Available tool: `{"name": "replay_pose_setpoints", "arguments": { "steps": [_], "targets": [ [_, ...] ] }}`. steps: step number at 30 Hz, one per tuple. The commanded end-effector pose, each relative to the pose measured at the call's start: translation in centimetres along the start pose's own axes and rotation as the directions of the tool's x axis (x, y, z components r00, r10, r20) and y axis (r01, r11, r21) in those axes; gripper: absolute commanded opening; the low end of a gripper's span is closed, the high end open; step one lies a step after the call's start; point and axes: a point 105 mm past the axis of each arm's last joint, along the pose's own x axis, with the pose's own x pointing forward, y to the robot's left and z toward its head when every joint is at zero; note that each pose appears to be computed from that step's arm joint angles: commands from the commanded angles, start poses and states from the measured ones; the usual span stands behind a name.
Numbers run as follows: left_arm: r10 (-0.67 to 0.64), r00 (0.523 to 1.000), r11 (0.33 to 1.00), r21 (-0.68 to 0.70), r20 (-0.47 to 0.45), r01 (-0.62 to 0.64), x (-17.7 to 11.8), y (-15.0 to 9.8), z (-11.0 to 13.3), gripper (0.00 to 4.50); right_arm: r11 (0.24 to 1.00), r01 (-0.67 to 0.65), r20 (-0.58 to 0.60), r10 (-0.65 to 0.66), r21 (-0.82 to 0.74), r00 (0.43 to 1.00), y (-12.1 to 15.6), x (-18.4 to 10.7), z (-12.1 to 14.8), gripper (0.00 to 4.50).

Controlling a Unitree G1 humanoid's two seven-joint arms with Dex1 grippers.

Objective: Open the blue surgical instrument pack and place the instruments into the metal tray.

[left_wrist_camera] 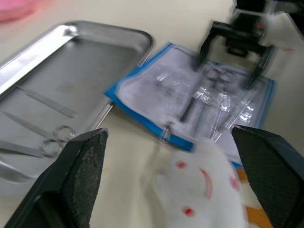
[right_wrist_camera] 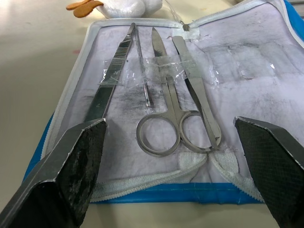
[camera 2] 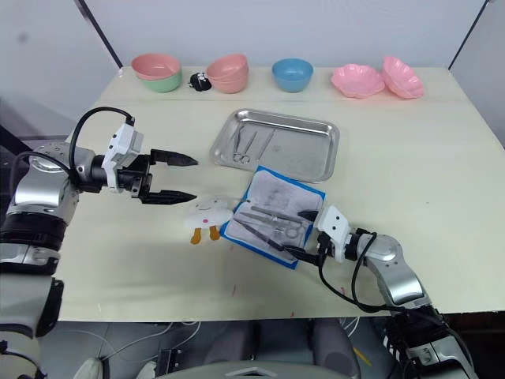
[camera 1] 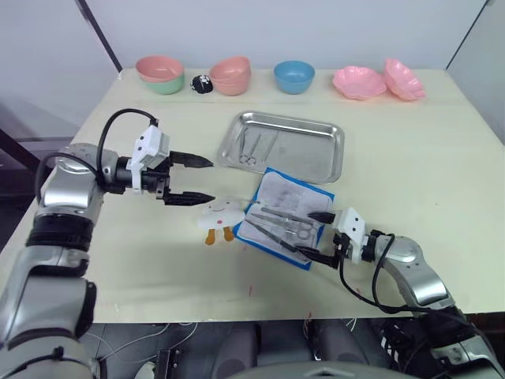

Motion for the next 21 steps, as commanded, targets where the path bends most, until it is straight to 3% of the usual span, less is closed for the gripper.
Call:
{"name": "replay_pose_setpoints", "arguments": {
  "steps": [1,13,21],
  "targets": [
    [-0.131,0.989,0.983,0.118,-0.062,0.137,-0.5,-1.6,1.3,4.46,0.997,-0.036,-0.074,0.042,0.073,0.996,1.3,-0.1,-2.5,4.50],
    [-0.161,0.986,0.968,0.189,-0.044,0.166,0.3,-0.9,1.6,4.46,0.997,-0.027,-0.078,0.033,0.077,0.996,1.2,-0.1,-2.6,4.50],
    [-0.155,0.986,0.959,0.232,-0.061,0.165,2.9,0.9,1.0,4.46,0.997,-0.029,-0.079,0.035,0.074,0.996,1.1,0.3,-2.6,4.50]
  ]
}}
